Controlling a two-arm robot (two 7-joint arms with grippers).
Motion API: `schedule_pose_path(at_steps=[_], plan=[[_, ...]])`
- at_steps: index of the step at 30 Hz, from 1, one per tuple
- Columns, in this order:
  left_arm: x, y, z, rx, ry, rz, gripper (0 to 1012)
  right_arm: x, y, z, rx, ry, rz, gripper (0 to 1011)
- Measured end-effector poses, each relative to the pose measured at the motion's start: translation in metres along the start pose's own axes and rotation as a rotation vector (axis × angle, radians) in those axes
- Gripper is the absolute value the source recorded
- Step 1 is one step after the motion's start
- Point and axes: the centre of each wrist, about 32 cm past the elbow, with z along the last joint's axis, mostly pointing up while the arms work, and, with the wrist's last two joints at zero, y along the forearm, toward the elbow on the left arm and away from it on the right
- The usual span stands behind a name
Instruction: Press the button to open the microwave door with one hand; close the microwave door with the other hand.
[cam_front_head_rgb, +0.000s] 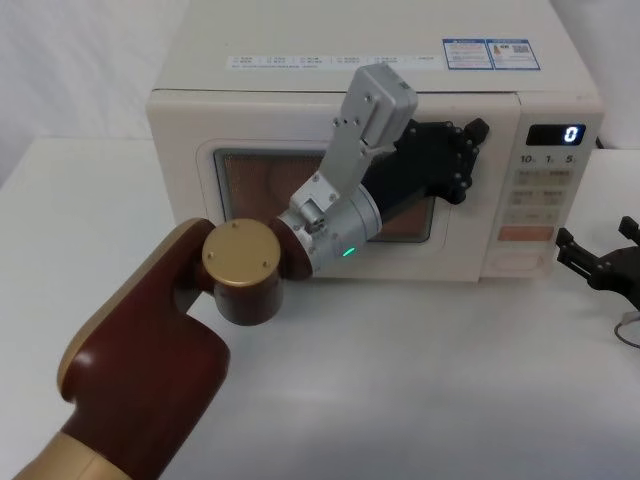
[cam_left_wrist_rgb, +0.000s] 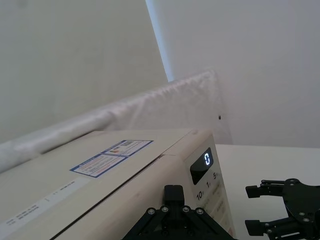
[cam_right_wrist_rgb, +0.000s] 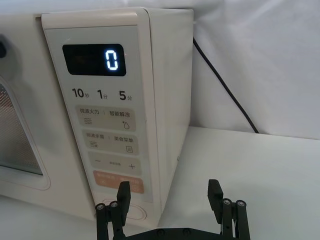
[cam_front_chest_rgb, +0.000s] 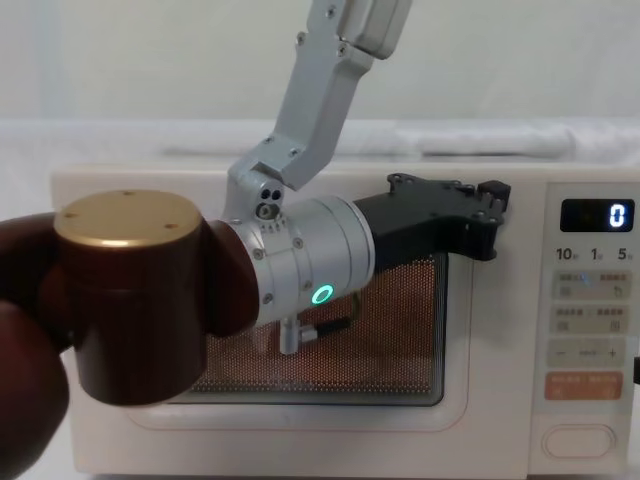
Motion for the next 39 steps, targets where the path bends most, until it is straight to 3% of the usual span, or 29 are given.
schedule_pose_path(at_steps=[9,15,18,19,22,24,33,39], plan=[[-0.0005,-0.004,-0.003,0.015,0.016,0.005,0,0.0,0.0,0.0,0.0,0.0,0.0,1002],[-0.0002,-0.005,-0.003,0.014,0.022,0.012,0,0.0,0.0,0.0,0.0,0.0,0.0,1002],[-0.0015,-0.002,0.001,-0.016,0.04,0.005,0,0.0,0.0,0.0,0.0,0.0,0.0,1002],[-0.0015,-0.002,0.001,-0.016,0.04,0.005,0,0.0,0.0,0.0,0.0,0.0,0.0,1002],[-0.007,0.004,0.007,-0.05,0.055,-0.009,0,0.0,0.0,0.0,0.0,0.0,0.0,1002],[-0.0093,0.009,0.009,-0.061,0.059,-0.011,0,0.0,0.0,0.0,0.0,0.0,0.0,1002],[-0.0239,0.036,0.014,-0.081,0.067,0.015,0,0.0,0.0,0.0,0.0,0.0,0.0,1002],[-0.0353,0.062,0.011,-0.091,0.067,0.108,0,0.0,0.0,0.0,0.0,0.0,0.0,1002]])
